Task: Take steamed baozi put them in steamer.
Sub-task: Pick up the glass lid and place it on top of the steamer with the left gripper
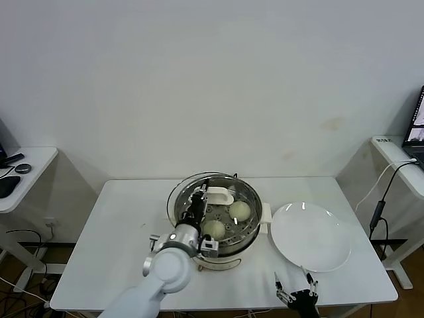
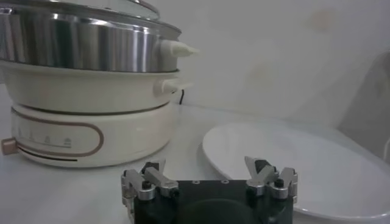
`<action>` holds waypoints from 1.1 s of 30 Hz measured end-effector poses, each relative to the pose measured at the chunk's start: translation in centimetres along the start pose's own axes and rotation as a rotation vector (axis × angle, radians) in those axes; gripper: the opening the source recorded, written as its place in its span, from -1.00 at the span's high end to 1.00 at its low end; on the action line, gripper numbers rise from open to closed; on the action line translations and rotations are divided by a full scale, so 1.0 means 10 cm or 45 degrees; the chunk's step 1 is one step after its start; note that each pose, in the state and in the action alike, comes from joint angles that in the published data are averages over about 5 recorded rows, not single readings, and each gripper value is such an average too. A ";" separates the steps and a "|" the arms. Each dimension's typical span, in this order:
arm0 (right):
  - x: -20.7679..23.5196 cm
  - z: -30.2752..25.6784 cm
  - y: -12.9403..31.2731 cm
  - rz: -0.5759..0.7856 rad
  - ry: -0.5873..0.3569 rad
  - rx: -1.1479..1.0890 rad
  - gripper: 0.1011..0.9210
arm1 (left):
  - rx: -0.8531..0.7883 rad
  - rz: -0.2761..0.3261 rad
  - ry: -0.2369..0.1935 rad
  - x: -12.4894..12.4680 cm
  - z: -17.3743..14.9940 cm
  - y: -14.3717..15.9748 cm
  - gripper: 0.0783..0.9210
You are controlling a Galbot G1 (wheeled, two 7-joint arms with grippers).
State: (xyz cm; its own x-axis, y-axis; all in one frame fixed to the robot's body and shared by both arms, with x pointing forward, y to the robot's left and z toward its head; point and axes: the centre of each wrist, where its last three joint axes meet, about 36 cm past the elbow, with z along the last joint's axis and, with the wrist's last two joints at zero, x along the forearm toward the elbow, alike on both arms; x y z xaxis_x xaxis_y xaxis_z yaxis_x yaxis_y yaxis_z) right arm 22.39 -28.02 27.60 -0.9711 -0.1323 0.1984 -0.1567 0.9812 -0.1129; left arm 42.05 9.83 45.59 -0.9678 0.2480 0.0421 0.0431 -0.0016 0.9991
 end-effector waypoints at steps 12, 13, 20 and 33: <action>0.00 0.01 0.02 -0.011 0.002 0.005 -0.76 | -0.020 0.001 0.032 -0.15 -0.18 -0.11 0.78; 0.00 0.01 0.02 -0.012 0.003 0.006 -0.76 | -0.021 0.002 0.036 -0.15 -0.18 -0.12 0.78; 0.00 0.02 0.04 -0.019 0.005 0.006 -0.76 | -0.030 0.007 0.057 -0.17 -0.18 -0.20 0.78; 0.00 0.04 0.05 -0.027 0.011 0.009 -0.76 | -0.012 0.013 0.054 -0.12 -0.24 -0.24 0.78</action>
State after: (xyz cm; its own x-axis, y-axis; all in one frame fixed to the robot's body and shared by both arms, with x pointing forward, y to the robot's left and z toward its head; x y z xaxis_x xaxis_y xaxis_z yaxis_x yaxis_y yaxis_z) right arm 22.27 -27.55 27.13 -0.9659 -0.1521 0.2097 -0.1788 0.9771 -0.1150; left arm 42.53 7.17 43.20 -0.9771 0.2063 0.0528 0.0512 -0.0132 0.9986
